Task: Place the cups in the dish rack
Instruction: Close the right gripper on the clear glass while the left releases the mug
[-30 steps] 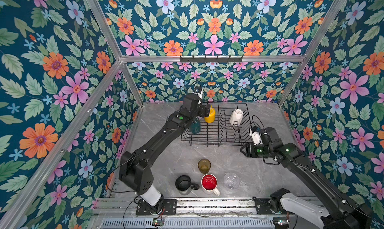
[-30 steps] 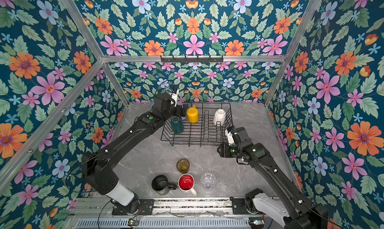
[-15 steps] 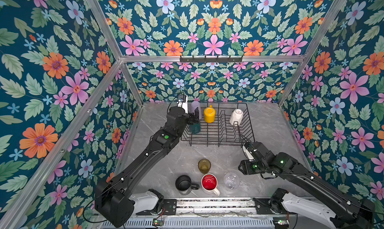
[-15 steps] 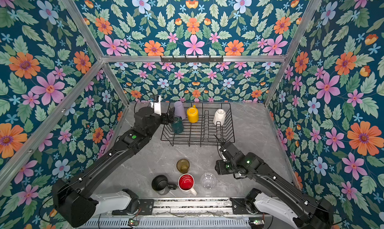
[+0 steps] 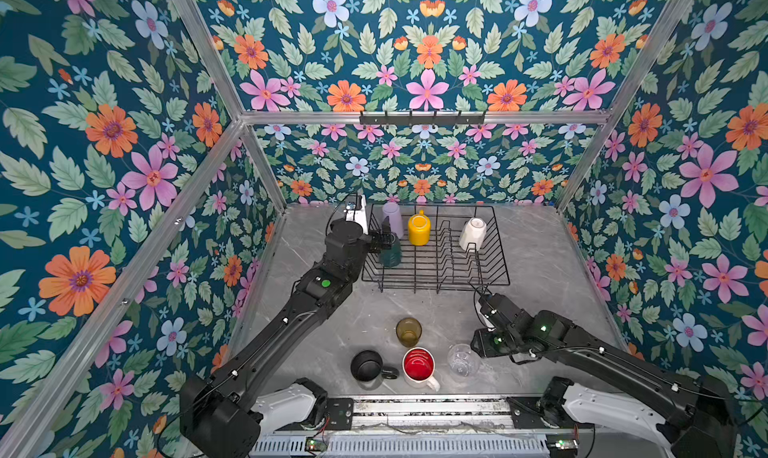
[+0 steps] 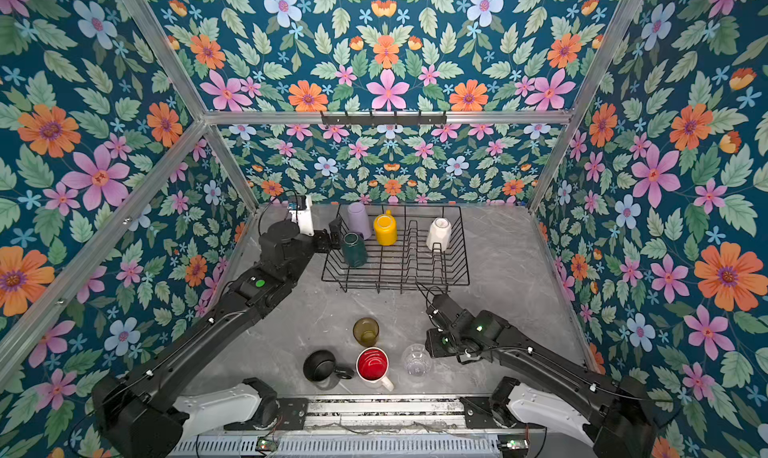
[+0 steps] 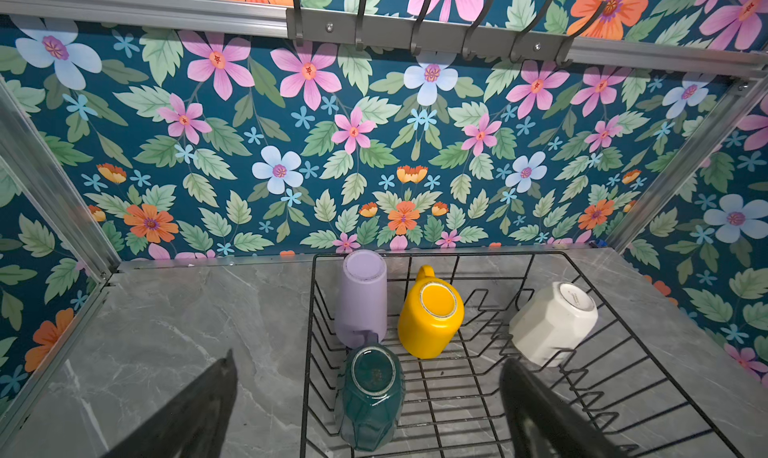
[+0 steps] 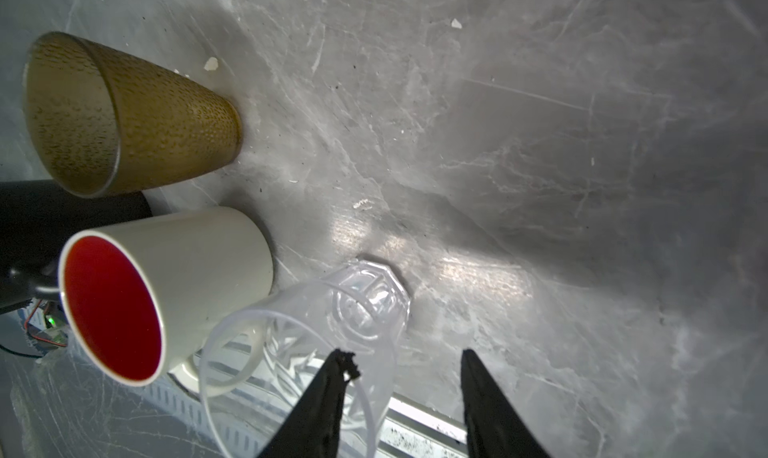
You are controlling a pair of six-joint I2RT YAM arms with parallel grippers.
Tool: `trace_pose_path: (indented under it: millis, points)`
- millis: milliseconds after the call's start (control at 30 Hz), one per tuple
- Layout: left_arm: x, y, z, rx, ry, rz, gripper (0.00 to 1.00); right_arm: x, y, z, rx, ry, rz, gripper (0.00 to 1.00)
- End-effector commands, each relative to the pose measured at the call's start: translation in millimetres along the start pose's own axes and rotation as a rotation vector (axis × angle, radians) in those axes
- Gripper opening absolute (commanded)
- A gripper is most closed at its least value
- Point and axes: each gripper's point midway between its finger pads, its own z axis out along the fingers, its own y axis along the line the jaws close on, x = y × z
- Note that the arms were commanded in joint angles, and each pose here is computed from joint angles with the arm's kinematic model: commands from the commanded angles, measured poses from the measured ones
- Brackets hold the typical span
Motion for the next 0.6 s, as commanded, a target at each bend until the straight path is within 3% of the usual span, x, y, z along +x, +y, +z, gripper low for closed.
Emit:
trace_pose_path:
  millis: [0,567]
  points:
    - [-6.7,2.0,-1.8,-0.008,-0.028,-0.013,1.0,0.8,-0.6,3.9,0.009,0.001,0.002,0.44]
    - [-10.0,6.7,-5.9,-0.02,-0.039,-0.016,1.0,12.8,-7.5,6.6,0.065,0.014,-0.039,0.34]
